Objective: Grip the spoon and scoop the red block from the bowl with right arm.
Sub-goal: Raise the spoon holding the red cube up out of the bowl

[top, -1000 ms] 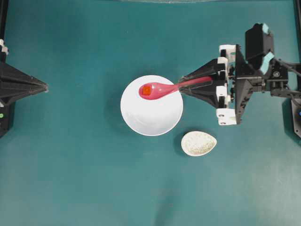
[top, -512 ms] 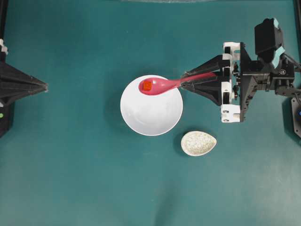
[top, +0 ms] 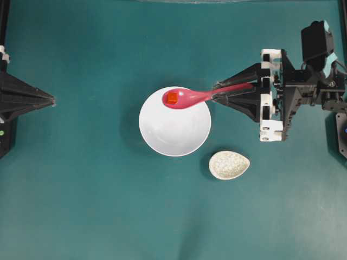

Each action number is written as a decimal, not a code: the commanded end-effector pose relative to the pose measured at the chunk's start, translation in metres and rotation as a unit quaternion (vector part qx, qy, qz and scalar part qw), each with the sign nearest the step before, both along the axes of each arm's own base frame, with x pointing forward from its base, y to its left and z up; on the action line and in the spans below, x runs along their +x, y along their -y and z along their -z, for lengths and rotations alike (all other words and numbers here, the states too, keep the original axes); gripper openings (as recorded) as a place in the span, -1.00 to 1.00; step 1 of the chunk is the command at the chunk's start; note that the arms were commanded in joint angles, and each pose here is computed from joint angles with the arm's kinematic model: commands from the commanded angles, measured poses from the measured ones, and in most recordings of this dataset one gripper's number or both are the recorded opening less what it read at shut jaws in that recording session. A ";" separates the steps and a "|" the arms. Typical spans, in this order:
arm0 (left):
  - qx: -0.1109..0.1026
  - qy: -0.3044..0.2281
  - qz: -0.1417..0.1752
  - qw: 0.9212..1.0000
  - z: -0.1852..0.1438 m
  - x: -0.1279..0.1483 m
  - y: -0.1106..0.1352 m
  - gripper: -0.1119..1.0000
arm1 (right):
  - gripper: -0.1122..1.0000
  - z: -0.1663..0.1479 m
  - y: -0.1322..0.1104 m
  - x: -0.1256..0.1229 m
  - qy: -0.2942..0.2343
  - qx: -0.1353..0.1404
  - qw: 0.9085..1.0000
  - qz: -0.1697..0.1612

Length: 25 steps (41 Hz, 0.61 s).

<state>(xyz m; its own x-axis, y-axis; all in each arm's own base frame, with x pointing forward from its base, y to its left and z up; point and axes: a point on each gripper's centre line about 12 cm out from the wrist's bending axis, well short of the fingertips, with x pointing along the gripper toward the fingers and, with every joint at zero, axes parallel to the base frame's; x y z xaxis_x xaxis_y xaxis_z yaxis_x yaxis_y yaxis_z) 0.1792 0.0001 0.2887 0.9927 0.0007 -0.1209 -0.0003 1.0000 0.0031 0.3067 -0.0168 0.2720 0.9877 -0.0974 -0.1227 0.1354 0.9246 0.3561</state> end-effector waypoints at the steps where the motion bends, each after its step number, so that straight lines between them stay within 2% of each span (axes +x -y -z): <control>1: 0.001 0.005 0.001 1.000 -0.005 0.002 0.000 -0.81 | -0.35 -0.010 0.000 -0.001 0.018 0.001 1.000 0.001; 25: -0.001 0.008 0.001 1.000 -0.006 0.002 0.000 -0.81 | -0.35 -0.011 0.000 -0.002 0.026 -0.001 1.000 0.003</control>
<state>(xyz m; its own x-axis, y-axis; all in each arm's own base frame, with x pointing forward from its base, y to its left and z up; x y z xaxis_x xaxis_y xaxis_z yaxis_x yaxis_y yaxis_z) 0.1793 0.0001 0.2889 0.9929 0.0007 -0.1194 -0.0009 1.0000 -0.0015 0.3057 -0.0178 0.2734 0.9891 -0.1038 -0.1049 0.1350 0.9236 0.3589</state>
